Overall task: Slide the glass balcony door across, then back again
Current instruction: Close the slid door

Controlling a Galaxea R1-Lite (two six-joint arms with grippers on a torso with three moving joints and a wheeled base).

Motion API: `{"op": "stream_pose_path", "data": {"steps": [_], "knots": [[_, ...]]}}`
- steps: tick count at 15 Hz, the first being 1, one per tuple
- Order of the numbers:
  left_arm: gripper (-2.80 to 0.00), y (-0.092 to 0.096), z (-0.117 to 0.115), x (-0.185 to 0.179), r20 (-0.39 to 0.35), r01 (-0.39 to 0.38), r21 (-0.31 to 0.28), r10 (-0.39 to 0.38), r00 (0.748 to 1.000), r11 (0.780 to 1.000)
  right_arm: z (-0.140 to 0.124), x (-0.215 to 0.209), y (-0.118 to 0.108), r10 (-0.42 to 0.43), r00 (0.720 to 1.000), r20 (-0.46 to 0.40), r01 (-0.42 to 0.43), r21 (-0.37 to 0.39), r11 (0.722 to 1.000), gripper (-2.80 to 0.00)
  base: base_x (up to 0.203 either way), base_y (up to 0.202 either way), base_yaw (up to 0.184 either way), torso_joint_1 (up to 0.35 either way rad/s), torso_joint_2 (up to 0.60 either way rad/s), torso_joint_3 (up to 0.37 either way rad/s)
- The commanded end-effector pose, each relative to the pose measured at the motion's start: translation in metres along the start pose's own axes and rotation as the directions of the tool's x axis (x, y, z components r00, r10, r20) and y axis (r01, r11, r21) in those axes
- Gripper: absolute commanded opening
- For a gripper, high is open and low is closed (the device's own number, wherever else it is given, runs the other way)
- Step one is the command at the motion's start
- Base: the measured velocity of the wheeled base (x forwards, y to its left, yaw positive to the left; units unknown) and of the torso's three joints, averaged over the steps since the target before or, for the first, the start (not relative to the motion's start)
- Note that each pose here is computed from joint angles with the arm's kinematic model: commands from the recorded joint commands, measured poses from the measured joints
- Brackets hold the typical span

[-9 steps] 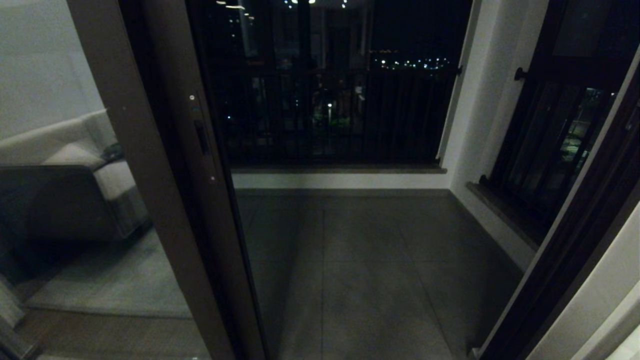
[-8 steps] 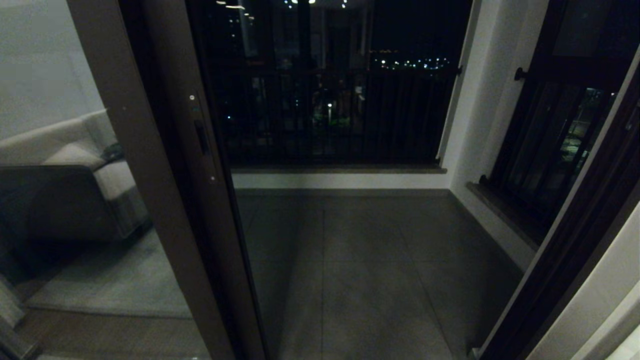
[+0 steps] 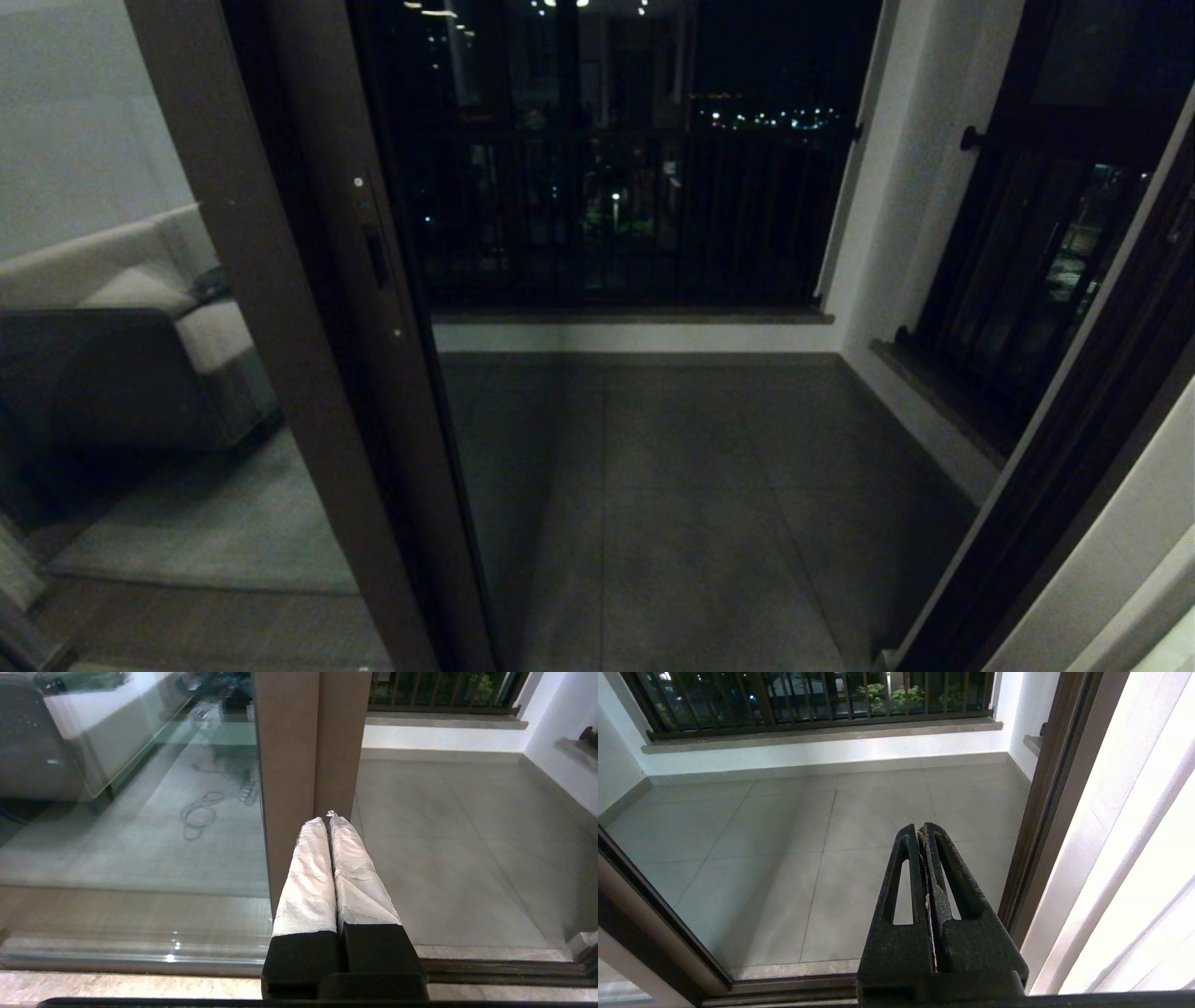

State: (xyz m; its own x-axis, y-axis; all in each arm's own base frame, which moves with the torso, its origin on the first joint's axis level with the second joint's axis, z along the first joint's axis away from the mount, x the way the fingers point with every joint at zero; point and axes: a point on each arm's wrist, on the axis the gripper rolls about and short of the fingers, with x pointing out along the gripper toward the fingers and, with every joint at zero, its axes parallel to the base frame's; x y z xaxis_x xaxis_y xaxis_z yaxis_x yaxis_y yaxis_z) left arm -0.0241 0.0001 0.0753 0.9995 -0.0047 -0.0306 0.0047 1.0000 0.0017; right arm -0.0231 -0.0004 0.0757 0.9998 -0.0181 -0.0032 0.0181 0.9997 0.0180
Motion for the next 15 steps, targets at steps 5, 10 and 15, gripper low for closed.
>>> {"op": "stream_pose_path", "data": {"steps": [5,10,15], "knots": [[-2.8,0.0,0.0,0.0,0.0,0.0,0.0,0.0,1.0,1.0,0.0,0.0,0.0,-0.005,1.0,0.002,0.005,0.014,1.0,-2.8,0.0,0.0,0.0,0.0,0.0,0.0],[-2.8,0.0,0.0,0.0,-0.001,0.001,0.046,-0.001,1.0,0.999,0.0,0.0,0.0,-0.005,1.0,0.002,0.005,0.014,1.0,-2.8,0.0,0.0,0.0,0.0,0.0,0.0],[-2.8,0.0,0.013,-0.004,0.038,-0.001,0.059,-0.001,0.999,0.998,0.0,0.0,0.0,-0.005,1.0,0.002,0.005,0.014,1.0,-2.8,0.0,0.0,0.0,0.0,0.0,0.0]]}}
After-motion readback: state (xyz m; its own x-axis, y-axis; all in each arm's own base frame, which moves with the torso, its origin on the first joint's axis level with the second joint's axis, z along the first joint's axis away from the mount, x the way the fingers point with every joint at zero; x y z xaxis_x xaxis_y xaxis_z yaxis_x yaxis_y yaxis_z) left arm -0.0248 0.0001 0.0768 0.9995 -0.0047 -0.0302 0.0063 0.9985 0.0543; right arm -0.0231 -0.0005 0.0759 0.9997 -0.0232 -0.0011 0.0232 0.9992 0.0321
